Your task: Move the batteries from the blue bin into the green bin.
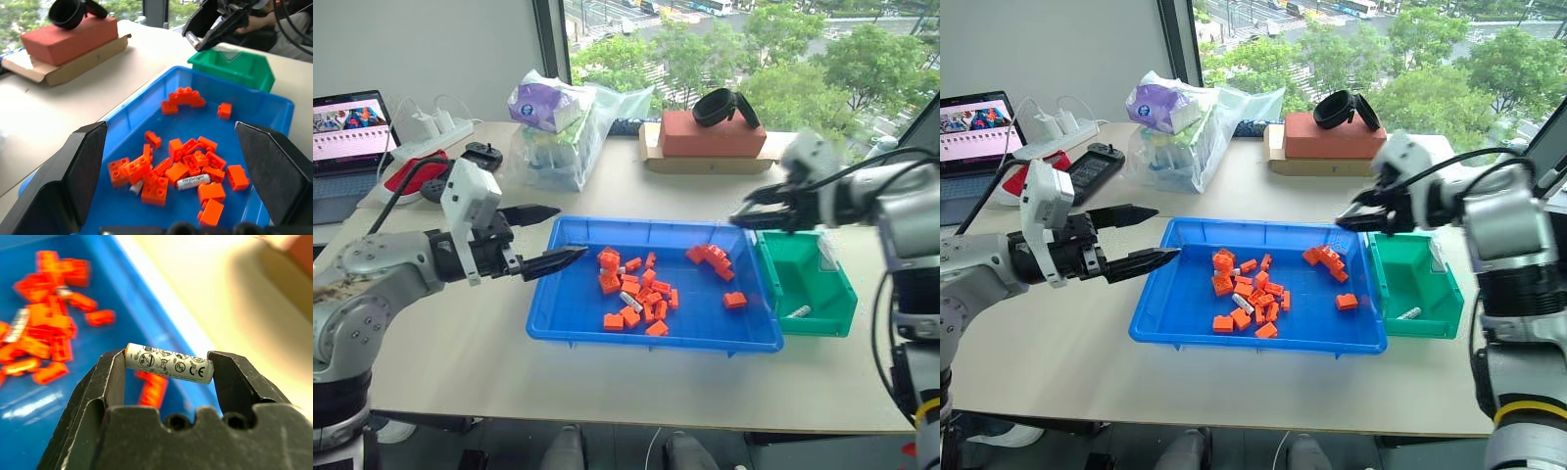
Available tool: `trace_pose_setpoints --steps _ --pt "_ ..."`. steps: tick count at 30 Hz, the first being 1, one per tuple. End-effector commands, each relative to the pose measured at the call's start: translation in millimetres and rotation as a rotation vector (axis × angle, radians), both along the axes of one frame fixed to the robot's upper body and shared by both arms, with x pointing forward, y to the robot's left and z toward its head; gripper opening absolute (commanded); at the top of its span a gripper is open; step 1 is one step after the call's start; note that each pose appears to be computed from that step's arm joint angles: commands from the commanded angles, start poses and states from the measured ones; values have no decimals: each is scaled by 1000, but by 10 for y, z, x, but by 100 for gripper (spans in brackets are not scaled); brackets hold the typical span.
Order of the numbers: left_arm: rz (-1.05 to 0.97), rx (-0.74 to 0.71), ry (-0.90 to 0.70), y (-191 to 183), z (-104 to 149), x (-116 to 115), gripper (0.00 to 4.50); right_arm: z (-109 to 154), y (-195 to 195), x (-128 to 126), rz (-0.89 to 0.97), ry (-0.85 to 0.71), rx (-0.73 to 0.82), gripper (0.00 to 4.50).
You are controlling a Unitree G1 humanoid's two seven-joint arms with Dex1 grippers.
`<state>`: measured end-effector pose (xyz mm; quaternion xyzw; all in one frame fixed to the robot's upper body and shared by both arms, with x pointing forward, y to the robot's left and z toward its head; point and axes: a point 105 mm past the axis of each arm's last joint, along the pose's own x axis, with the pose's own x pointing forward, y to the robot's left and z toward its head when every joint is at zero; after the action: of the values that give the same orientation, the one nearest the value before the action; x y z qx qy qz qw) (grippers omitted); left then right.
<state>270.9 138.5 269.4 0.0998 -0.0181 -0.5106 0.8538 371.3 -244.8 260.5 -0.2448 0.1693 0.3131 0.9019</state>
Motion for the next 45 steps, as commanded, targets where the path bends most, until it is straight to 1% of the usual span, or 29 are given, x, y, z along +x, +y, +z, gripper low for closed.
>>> trace_pose_setpoints --steps 1,4,5,9,12,14,15,17,18,19,22,25,28,30,32,36,39,43,45 --pt "-65 11 -13 -70 71 -45 450 18 -266 -82 -50 -4 -23 252" --pt "-73 19 -19 -90 87 -10 450 -198 -389 -205 -36 73 -50 252" --pt "-75 20 -18 -92 90 1 450 -307 -412 -235 -38 104 -59 252" --pt "-84 28 -14 -109 79 25 450 -527 -386 -267 -36 158 -58 252" --pt "-91 50 -10 -128 47 37 450 -687 -409 -274 -49 189 -103 252" --pt "-86 57 -11 -120 45 50 450 -667 -419 -245 -64 172 -107 353" --pt "-83 60 -11 -114 46 55 450 -645 -423 -233 -69 162 -108 365" --pt "-71 73 -10 -93 35 67 450 -559 -445 -219 -78 131 -129 432" --pt "-62 82 -8 -77 27 72 450 -492 -454 -221 -78 115 -144 448" --pt "-56 88 -8 -65 22 75 450 -447 -459 -224 -77 105 -153 448" --pt "-22 102 -9 11 8 78 450 -290 -329 -323 14 97 -188 448" --pt "6 133 5 98 -44 65 450 -114 -87 -357 113 47 -182 448" --pt "57 161 19 229 -89 68 450 36 428 -445 321 -10 -127 448" --pt "80 172 24 290 -107 67 450 54 645 -465 393 -31 -117 448" --pt "109 183 29 362 -124 72 450 10 878 -501 465 -12 -87 448" --pt "150 241 52 485 -210 15 450 -305 1418 -633 588 109 -36 448" --pt "158 242 55 498 -217 -42 450 -371 1606 -577 531 130 3 448" --pt "180 239 61 523 -228 -117 450 -511 1846 -710 543 206 4 448" --pt "190 236 62 532 -231 -139 450 -558 1976 -761 550 269 28 448"
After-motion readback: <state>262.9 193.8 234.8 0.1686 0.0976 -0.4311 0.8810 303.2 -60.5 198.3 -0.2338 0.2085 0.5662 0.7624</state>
